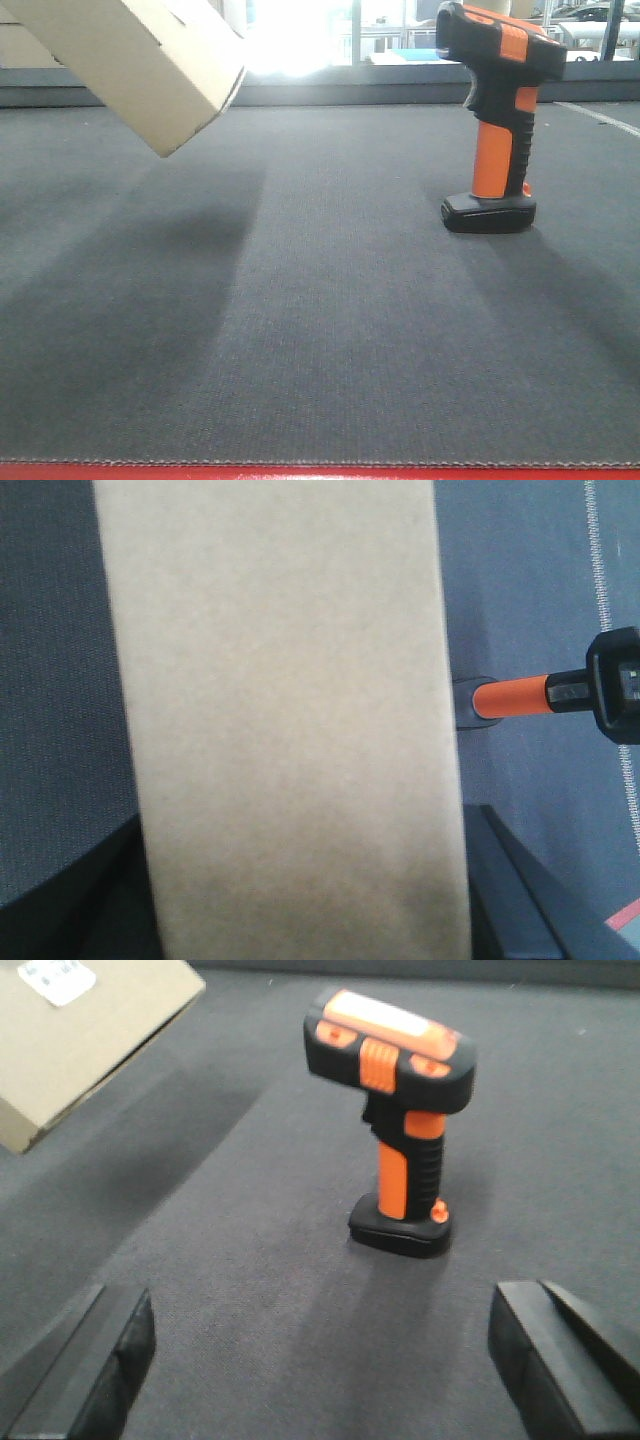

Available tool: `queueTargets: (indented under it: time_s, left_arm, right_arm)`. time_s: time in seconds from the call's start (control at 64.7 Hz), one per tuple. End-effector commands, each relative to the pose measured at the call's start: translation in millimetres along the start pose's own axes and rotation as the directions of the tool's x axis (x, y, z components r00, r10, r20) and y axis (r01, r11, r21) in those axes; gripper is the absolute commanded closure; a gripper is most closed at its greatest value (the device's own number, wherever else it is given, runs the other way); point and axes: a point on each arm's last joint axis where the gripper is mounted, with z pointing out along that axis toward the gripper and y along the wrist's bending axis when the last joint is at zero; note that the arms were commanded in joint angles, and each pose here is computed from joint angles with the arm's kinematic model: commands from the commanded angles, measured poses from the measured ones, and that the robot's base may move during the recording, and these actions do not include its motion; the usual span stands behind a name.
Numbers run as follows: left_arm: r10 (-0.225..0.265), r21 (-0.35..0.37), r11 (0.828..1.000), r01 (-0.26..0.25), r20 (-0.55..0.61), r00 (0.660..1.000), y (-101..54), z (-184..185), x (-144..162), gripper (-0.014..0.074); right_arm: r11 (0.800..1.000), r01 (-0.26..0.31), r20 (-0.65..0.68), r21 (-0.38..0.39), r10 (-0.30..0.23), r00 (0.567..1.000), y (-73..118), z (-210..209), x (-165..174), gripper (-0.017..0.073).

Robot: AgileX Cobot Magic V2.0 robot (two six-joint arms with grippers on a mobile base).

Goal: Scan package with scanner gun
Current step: 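Reach the right gripper to the orange scanner gun's top and grasp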

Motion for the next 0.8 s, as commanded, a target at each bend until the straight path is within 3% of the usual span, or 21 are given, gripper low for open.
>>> queueTargets:
  time_s: [0.0, 0.294, 0.479, 0.789]
  left_arm:
    - [0.005, 0.026, 1.0, -0.006, 0.025, 1.0, -4.7, -6.6, -1.1, 0.0704]
    - [0.007, 0.02, 1.0, -0.007, 0.023, 1.0, -3.9, -6.2, -0.8, 0.0704]
    - [0.001, 0.019, 1.0, -0.002, 0.015, 1.0, -2.5, -4.2, 0.5, 0.0704]
    - [-0.025, 0.011, 1.0, 0.025, -0.028, 0.999, 5.2, 5.9, 7.7, 0.0704]
  right_arm:
    - [1.0, 0.004, 0.062, 0.005, -0.005, 0.998, -0.9, 15.6, -2.4, -0.001]
    - [0.997, -0.002, 0.053, 0.079, -0.003, 0.999, -10.7, 81.9, 4.8, -0.001]
    - [0.981, -0.099, 0.103, 0.166, 0.083, 0.991, -22.2, 113.7, 14.9, -0.001]
    - [0.97, -0.075, 0.21, 0.229, 0.026, 0.977, -31.4, 143.2, 22.2, -0.001]
